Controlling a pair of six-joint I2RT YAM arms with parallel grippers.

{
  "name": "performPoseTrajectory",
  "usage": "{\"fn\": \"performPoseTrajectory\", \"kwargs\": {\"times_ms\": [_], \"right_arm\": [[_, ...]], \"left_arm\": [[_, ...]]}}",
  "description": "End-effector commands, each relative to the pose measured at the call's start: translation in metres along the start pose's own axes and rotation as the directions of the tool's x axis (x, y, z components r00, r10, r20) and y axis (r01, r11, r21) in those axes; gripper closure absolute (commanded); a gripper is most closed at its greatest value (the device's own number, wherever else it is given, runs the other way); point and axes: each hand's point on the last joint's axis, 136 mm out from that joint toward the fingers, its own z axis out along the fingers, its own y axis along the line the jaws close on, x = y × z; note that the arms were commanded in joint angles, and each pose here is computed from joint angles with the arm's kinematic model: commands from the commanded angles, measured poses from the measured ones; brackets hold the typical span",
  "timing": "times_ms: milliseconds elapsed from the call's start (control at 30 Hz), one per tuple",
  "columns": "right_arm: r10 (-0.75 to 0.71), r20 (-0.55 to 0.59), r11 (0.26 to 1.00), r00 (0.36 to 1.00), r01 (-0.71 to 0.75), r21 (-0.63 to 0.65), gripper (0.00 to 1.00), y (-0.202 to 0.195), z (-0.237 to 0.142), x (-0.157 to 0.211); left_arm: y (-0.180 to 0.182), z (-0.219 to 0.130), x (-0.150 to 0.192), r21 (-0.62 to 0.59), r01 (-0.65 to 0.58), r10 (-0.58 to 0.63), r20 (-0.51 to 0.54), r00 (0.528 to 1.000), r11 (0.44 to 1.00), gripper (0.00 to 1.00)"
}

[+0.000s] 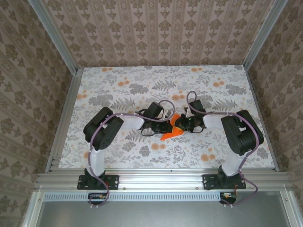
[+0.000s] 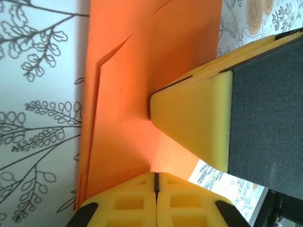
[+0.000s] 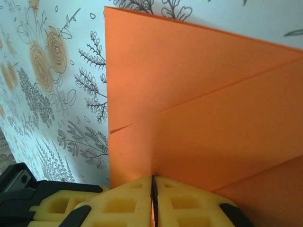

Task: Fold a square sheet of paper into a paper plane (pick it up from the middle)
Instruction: Fourth fold the wing at the center of the table.

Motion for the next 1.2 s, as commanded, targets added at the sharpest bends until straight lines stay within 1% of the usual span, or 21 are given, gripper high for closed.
{"fn": "performPoseTrajectory", "kwargs": {"times_ms": [0, 133, 300, 433, 567, 800, 1033, 1167], "right_arm": [[0.092, -0.021, 0.976, 0.996, -0.086, 0.199, 0.88, -0.048, 0.007, 0.012], [0.102, -0.015, 0.961, 0.995, -0.095, 0.259, 0.88, -0.059, 0.005, 0.012], [0.114, -0.017, 0.954, 0.993, -0.104, 0.282, 0.89, -0.064, 0.007, 0.012], [0.119, -0.022, 0.951, 0.993, -0.108, 0.291, 0.89, -0.066, 0.008, 0.013], [0.119, -0.021, 0.948, 0.993, -0.107, 0.300, 0.89, -0.067, 0.007, 0.012], [0.120, -0.021, 0.945, 0.993, -0.108, 0.309, 0.89, -0.068, 0.008, 0.012], [0.122, -0.023, 0.943, 0.992, -0.109, 0.314, 0.89, -0.070, 0.008, 0.013], [0.124, -0.025, 0.942, 0.992, -0.110, 0.319, 0.89, -0.071, 0.008, 0.013]], "left_arm": [[0.009, 0.000, 0.022, -0.039, 0.027, -0.030, -0.074, 0.997, 0.999, 0.95], [0.024, -0.007, 0.045, -0.086, 0.034, -0.045, -0.119, 0.992, 0.996, 0.96], [0.036, -0.021, 0.062, -0.128, 0.029, -0.047, -0.141, 0.989, 0.991, 0.97], [0.040, -0.028, 0.069, -0.144, 0.018, -0.040, -0.151, 0.988, 0.989, 0.98], [0.049, -0.036, 0.077, -0.190, 0.004, -0.037, -0.168, 0.985, 0.982, 0.98], [0.067, -0.049, 0.083, -0.245, 0.021, -0.061, -0.158, 0.986, 0.969, 0.99], [0.083, -0.057, 0.100, -0.301, 0.023, -0.080, -0.179, 0.981, 0.953, 0.99], [0.085, -0.063, 0.100, -0.322, 0.020, -0.078, -0.168, 0.983, 0.946, 0.99]]}}
